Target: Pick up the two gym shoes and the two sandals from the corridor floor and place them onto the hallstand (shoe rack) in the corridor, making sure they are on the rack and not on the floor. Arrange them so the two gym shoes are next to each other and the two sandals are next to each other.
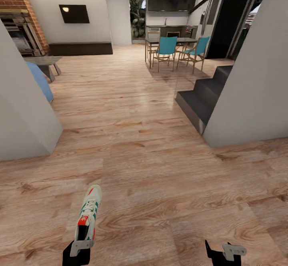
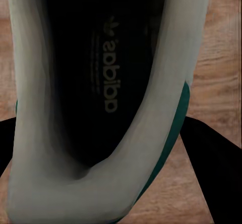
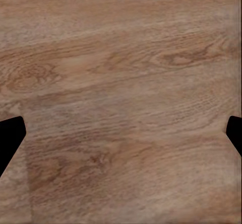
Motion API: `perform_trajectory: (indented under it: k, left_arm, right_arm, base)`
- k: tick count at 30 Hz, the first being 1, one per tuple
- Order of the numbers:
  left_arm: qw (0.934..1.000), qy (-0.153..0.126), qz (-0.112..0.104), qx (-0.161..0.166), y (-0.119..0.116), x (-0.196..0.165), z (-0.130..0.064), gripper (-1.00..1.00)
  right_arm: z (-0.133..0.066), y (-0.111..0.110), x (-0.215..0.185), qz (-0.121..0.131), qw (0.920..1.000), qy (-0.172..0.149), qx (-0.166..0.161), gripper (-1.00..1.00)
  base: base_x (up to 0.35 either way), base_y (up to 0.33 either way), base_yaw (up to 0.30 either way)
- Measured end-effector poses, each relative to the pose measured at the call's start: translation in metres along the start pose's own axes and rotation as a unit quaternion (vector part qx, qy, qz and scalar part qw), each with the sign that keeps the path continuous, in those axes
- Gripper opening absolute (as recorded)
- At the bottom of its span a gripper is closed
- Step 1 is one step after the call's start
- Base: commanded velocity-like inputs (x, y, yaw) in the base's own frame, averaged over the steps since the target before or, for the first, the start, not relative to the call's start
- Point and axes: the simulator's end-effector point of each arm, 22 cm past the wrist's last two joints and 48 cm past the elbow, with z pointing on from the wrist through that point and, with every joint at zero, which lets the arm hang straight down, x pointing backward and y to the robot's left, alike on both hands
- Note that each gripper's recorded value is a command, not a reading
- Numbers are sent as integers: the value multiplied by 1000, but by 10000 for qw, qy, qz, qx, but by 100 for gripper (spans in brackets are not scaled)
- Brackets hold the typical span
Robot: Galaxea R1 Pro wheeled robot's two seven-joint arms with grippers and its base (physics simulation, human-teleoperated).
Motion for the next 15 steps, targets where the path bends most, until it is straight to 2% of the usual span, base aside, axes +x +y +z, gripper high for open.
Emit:
perform_trajectory:
  k: [15]
  left_arm:
    - [10000, -39, -3, 0, 0, -4, 0, -100]
  right_arm:
    - [0, 0, -4, 5, 10000, -39, 0, 100]
  base:
    - [60, 0, -299]
